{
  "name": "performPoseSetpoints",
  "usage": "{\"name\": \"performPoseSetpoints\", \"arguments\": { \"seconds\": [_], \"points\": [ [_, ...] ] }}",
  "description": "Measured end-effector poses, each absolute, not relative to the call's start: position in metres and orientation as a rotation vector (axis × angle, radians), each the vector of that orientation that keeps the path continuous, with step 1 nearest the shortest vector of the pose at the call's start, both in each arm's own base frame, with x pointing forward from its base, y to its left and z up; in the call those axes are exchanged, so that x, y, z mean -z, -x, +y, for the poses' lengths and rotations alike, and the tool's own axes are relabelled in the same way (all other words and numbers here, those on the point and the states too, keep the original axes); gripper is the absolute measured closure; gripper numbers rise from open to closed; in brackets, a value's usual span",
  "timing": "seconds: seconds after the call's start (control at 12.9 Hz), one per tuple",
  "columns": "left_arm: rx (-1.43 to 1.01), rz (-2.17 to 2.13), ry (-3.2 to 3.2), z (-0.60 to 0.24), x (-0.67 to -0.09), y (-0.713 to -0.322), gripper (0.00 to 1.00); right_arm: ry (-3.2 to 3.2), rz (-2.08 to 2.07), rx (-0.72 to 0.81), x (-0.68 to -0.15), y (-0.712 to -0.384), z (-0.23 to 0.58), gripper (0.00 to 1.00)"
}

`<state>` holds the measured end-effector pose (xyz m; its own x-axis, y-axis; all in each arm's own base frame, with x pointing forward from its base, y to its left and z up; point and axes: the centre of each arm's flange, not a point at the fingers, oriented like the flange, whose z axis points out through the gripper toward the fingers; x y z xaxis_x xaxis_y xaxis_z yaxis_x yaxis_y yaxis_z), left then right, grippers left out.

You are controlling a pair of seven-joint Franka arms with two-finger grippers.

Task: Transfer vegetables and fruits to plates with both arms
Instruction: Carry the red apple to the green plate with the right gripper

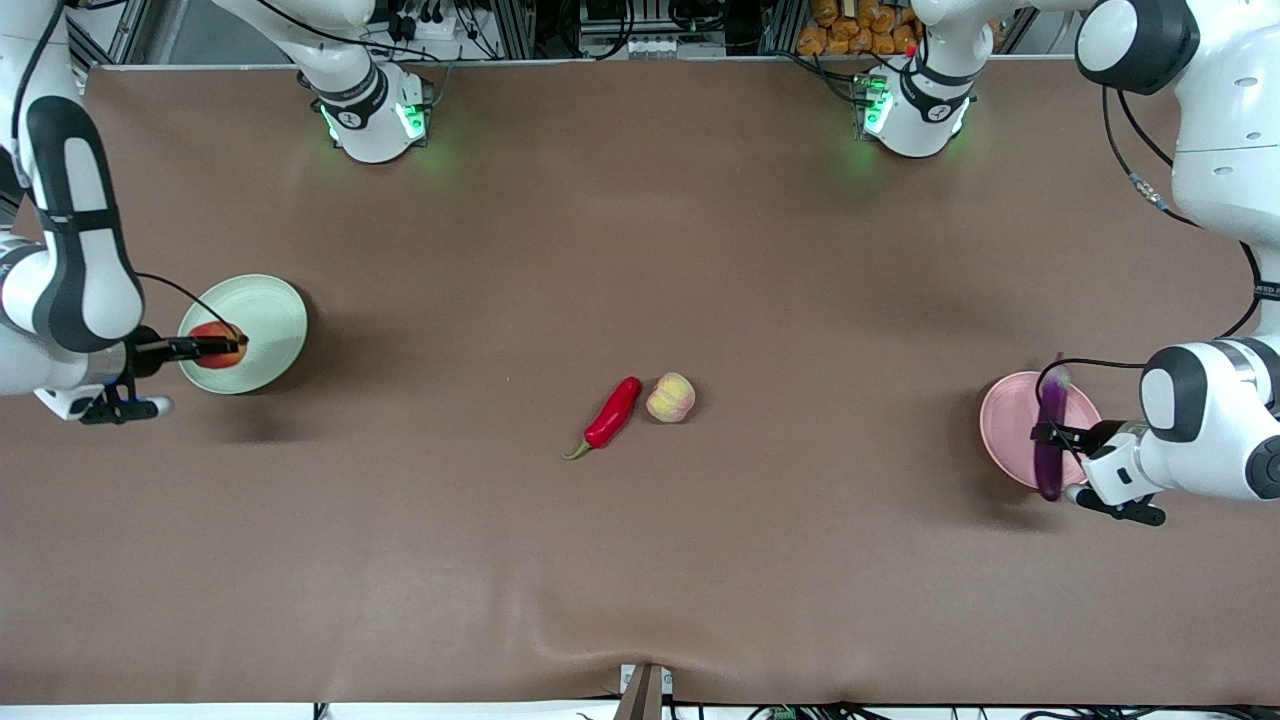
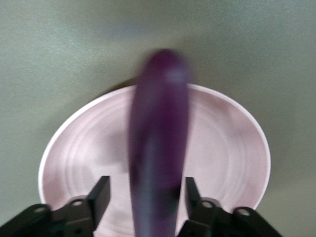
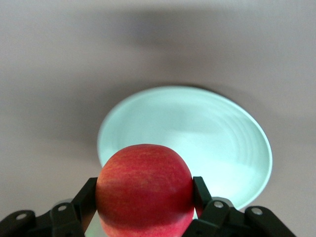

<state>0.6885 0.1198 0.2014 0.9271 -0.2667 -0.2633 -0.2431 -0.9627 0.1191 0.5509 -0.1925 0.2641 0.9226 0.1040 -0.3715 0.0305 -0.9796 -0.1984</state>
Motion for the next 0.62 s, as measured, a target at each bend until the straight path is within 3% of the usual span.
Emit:
{"name": "performPoseSetpoints", "arguments": {
  "seconds": [0.15, 0.39, 0.54, 0.62],
  "points": [
    [0.427, -0.396, -2.996, 0.117, -0.201, -0.689, 0.02, 2.871, -0.095, -0.569, -0.241, -0.522, -0.218, 0.19],
    [0.421, -0.383, -3.000, 0.113, -0.202, -0.690, 0.00, 2.859, -0.043, -0.565, -0.203, -0.481, -0.237, 0.19],
    [0.400, -0.347, -3.009, 0.105, -0.208, -0.695, 0.00, 2.853, -0.044, -0.576, -0.195, -0.474, -0.233, 0.19],
    [0.381, -0.340, -3.013, 0.098, -0.216, -0.699, 0.00, 2.855, -0.047, -0.572, -0.197, -0.475, -0.233, 0.12]
  ]
}}
